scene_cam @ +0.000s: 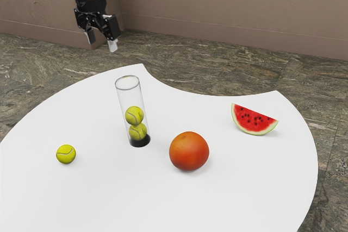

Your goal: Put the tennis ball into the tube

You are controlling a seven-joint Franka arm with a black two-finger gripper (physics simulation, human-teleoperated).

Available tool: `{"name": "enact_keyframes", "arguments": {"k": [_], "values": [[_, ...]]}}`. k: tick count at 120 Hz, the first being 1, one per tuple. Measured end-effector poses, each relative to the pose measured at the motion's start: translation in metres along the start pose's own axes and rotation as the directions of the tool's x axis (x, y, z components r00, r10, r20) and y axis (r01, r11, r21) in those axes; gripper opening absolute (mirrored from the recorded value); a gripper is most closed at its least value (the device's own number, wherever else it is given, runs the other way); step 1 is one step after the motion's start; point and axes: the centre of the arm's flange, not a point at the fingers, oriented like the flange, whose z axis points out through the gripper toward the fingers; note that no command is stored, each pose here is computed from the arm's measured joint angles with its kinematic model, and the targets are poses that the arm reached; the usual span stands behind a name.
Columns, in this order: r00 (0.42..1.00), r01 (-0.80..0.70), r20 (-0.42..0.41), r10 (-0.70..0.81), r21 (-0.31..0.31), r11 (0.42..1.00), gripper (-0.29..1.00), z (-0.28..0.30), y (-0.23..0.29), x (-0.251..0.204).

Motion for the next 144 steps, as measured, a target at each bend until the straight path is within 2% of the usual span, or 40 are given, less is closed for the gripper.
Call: {"name": "enact_keyframes", "arguments": {"k": [34, 52, 66, 82, 118, 144], "values": [[1.0, -0.007, 0.008, 0.007, -0.003, 1.0, 0.7, 0.002, 0.002, -0.002], [0.998, 0.005, 0.069, -0.004, -0.007, 1.0, 0.7, 0.015, 0.002, -0.039], [0.99, 0.022, 0.14, -0.02, -0.013, 1.0, 0.7, 0.051, -0.004, -0.074], [0.979, 0.111, 0.173, -0.109, -0.004, 0.994, 0.7, 0.107, -0.06, -0.119], [0.99, 0.089, 0.11, -0.088, -0.006, 0.996, 0.7, 0.224, -0.1, -0.16], [0.993, 0.052, 0.102, -0.053, 0.009, 0.999, 0.7, 0.281, -0.133, -0.162]]}}
